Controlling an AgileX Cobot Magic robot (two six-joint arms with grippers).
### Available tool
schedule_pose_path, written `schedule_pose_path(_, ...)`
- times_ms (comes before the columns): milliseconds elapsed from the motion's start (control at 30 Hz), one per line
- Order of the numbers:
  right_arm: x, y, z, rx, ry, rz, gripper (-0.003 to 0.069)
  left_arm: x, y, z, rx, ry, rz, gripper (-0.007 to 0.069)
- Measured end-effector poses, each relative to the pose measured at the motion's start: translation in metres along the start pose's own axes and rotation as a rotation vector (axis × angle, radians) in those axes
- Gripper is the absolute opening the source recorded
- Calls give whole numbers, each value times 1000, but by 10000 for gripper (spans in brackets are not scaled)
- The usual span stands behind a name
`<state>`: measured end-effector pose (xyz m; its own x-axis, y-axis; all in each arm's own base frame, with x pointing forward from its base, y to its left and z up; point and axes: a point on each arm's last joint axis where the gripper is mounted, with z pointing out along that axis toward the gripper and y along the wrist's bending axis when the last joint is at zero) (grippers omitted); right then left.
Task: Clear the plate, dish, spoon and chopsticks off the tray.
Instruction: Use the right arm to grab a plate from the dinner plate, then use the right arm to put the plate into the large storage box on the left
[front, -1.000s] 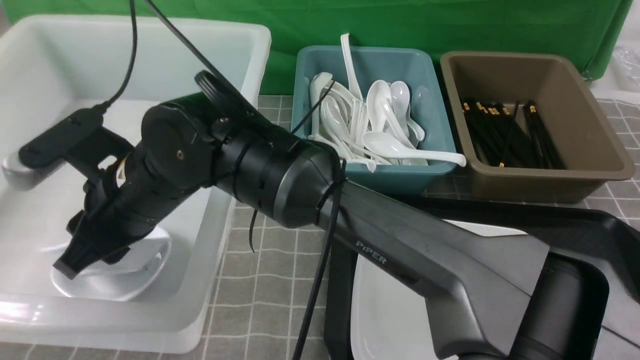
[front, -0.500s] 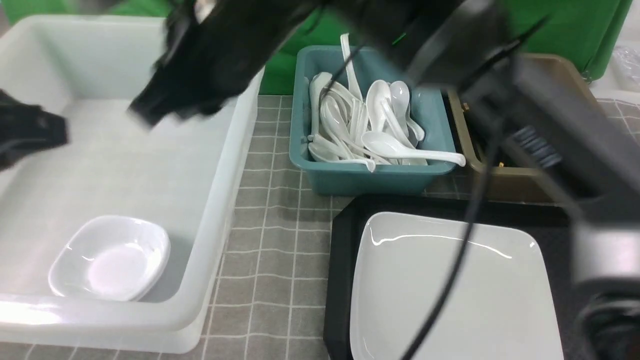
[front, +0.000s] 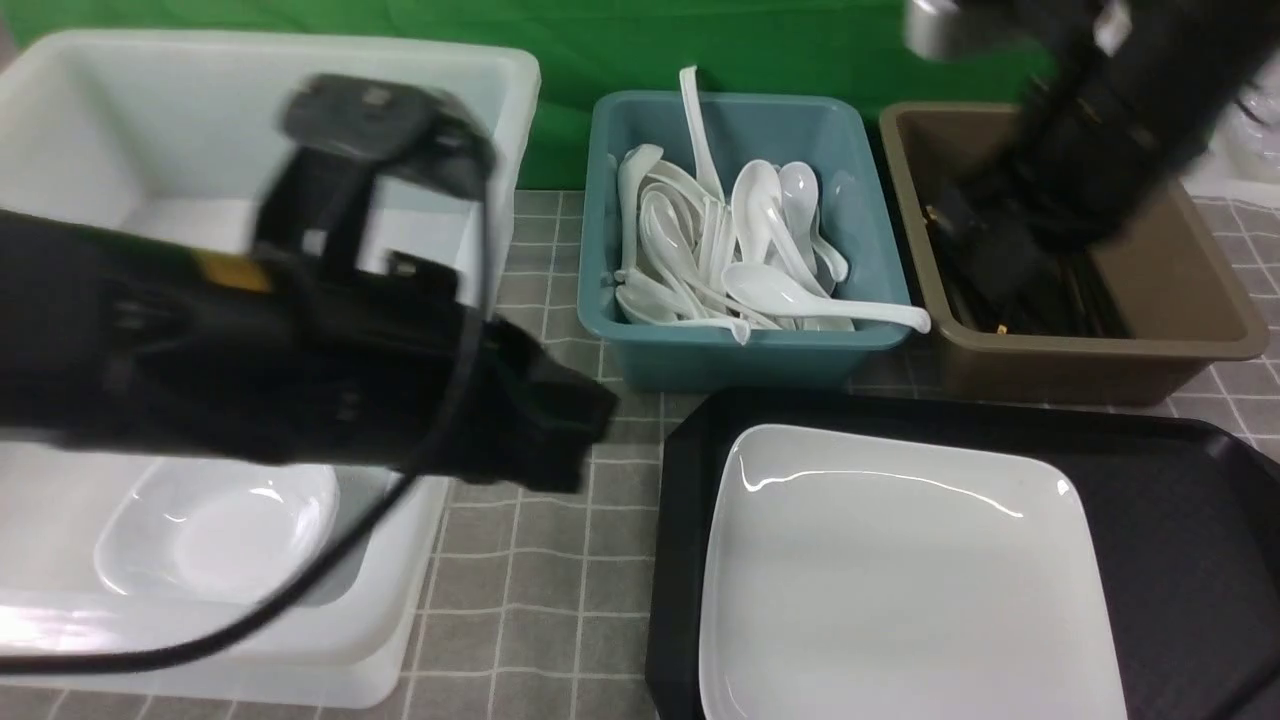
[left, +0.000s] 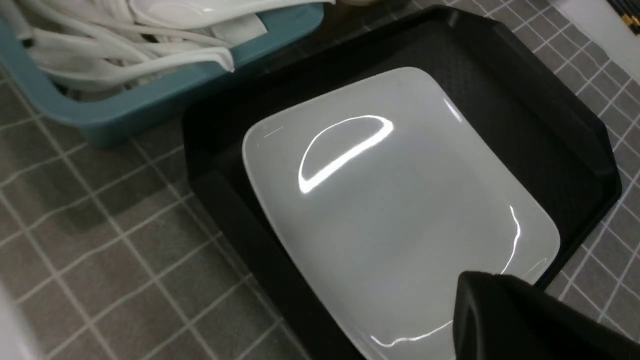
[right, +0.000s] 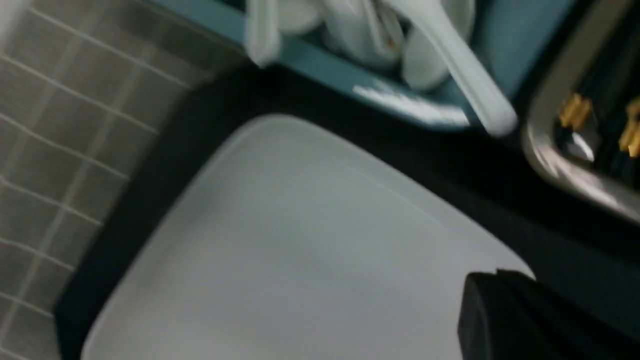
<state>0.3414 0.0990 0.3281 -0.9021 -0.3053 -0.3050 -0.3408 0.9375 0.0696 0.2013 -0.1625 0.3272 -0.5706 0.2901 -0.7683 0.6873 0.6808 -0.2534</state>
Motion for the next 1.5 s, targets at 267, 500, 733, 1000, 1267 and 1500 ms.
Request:
schedule_pose_path(267,47,-67,62,-35,41,309,155,-27,0,59,-1,63,85,2)
schedule_pose_path(500,46,-82,113,-136,62,344,539,-25,9,94,7,161,80,2)
schedule_pose_path(733,53,-89,146,-120,164,323,559,-22,7,95,26,204,75,2)
schedule_pose_path(1000,57,-87,152,-153,212,252,240,-20,6,94,38,222,70,2)
schedule_pose_path(1267,58,-84,126,-166,199,216,202,-29,1,76,36,164,86,2)
schedule_pose_path(1500,60,-64,30,-132,-28,156,70,-42,-1,42,-64,72,95,2)
